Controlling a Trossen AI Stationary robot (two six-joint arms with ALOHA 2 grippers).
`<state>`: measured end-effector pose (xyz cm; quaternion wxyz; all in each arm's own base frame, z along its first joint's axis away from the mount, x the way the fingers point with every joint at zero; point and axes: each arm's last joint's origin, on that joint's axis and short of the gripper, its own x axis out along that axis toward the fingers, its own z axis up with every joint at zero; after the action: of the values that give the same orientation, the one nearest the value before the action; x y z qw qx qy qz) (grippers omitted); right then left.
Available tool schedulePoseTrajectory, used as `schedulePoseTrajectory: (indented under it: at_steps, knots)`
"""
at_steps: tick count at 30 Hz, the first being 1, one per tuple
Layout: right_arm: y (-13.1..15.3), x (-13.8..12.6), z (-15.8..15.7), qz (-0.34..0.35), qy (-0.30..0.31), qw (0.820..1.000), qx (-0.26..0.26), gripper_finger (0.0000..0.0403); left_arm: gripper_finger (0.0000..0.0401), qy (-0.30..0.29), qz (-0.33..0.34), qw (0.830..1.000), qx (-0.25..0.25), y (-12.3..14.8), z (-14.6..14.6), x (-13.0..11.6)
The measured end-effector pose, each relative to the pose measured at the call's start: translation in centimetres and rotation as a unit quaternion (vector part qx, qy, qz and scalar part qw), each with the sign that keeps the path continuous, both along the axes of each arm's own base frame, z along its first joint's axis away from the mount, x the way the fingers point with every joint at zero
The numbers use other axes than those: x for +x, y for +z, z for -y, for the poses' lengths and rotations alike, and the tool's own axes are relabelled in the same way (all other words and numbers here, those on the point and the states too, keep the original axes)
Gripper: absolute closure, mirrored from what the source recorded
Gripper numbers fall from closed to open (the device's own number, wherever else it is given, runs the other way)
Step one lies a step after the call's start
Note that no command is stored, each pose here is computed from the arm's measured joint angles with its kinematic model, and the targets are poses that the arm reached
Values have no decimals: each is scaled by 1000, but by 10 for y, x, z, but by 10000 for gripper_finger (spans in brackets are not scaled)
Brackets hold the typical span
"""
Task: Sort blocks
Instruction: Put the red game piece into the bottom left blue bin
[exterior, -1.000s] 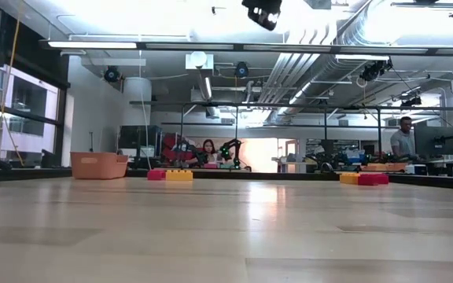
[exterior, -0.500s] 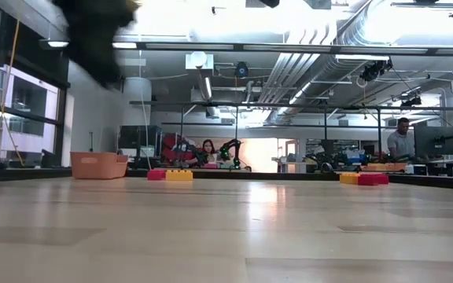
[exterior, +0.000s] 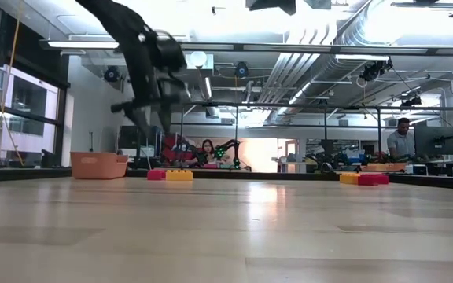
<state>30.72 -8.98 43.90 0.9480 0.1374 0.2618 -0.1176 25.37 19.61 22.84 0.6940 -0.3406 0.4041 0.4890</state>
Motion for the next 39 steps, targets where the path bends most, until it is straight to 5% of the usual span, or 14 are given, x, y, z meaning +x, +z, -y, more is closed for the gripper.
schedulePoseTrajectory:
  at_steps: [7, 14, 26, 39]
  knots:
    - [-1, -18, 46, -6, -34, 999, -17, 214, 162, 30, -24, 998, -43, -35, -21, 27]
    - [-3, -33, 69, -15, -39, 999, 1, 214, 162, 73, -30, 997, 4, -32, -33, 37]
    - [-4, -35, 73, -17, -46, 999, 3, 214, 162, 125, -34, 992, -12, -33, -57, 13]
    - [-4, -34, 72, -16, -49, 999, 11, 214, 162, 98, -47, 992, -69, -67, -63, 19]
